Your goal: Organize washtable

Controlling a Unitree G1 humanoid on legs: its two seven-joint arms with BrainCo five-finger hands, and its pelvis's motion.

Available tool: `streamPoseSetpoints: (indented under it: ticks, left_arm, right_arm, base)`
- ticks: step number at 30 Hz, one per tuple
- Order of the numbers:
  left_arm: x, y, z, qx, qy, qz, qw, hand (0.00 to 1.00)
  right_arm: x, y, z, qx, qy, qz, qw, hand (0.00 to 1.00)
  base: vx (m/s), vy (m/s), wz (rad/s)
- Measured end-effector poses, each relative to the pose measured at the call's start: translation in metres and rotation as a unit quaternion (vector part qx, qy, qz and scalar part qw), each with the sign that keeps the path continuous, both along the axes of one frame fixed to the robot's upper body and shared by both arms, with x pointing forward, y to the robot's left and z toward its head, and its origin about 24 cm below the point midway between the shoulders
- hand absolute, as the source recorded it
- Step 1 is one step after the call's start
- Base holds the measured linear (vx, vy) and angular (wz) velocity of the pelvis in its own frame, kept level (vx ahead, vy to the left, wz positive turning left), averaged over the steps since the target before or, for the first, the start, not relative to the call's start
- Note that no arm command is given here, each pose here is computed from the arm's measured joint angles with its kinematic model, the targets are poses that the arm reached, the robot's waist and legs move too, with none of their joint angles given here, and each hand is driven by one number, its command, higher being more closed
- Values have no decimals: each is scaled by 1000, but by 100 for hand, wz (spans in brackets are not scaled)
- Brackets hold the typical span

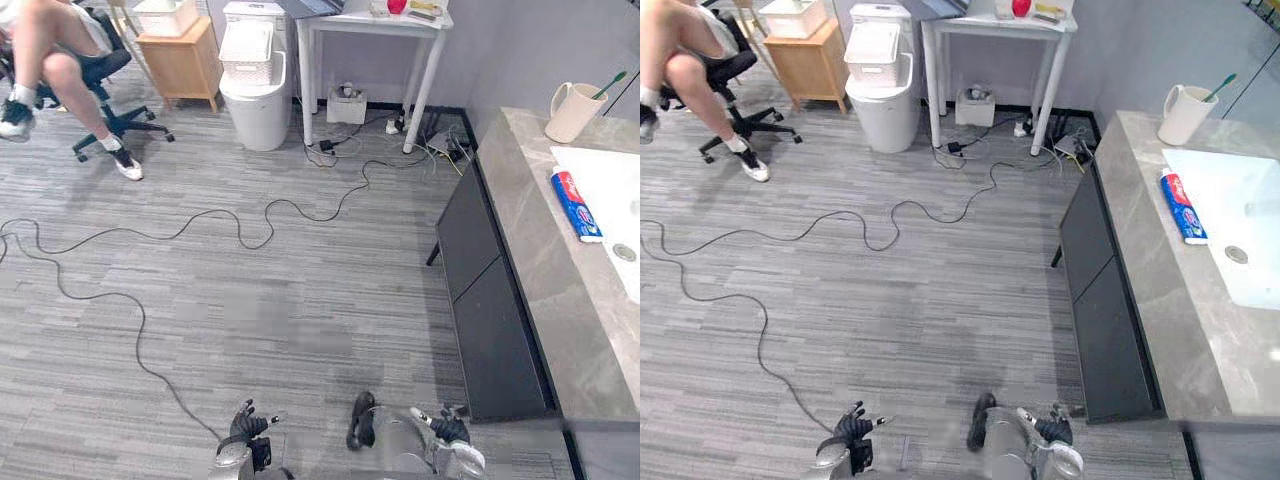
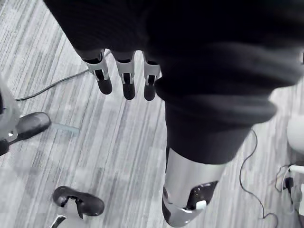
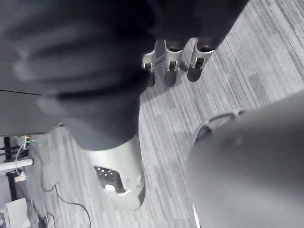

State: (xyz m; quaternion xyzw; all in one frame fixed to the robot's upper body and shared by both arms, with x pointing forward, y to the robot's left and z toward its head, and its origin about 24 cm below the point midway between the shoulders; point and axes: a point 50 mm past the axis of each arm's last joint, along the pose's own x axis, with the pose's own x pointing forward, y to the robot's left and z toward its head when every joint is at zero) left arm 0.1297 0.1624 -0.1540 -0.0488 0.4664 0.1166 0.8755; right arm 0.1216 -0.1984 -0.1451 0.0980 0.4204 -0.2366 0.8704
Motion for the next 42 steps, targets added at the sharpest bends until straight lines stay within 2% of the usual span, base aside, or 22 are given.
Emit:
streamPoseSetpoints:
  ticks: [9, 14, 18, 21, 26, 30, 31, 36, 42]
  left_arm:
    - [6, 1, 6, -10, -29, 45, 998, 0]
    - [6, 0, 6, -12, -32, 56, 998, 0]
    - [1, 14, 5, 2, -22, 85, 996, 0]
    - [-2, 19, 3, 10, -14, 79, 997, 0]
    - [-5, 14, 0, 5, 0, 68, 998, 0]
    - [-8, 12, -3, 10, 18, 31, 999, 0]
    - [-2, 3, -2, 2, 11, 20, 1000, 0]
    - [7, -10, 2, -16, -10, 11, 1000, 0]
    - [9, -3, 6, -12, -26, 36, 999, 0]
  right_arm:
    - [-6, 0, -3, 2, 17, 1, 1000, 0]
    - [-10, -1, -5, -1, 27, 6, 1000, 0]
    - [-21, 17, -11, 21, 47, 17, 999, 0]
    - [-18, 21, -10, 27, 41, 14, 999, 0]
    - [-8, 4, -3, -3, 23, 22, 999, 0]
    - [-7, 4, -4, -1, 25, 17, 1000, 0]
    - [1, -2, -2, -5, 16, 5, 1000, 0]
    - [-8, -4, -4, 0, 27, -10, 1000, 0]
    - [-11, 0, -7, 8, 40, -3, 999, 0]
  base:
    - [377, -2, -84]
    - [272, 329, -139]
    - [348, 426, -131]
    - [285, 248, -114]
    - [323, 149, -74]
    - [546, 12, -51]
    - [353, 22, -37]
    - [267, -51, -3]
    - [191, 40, -74]
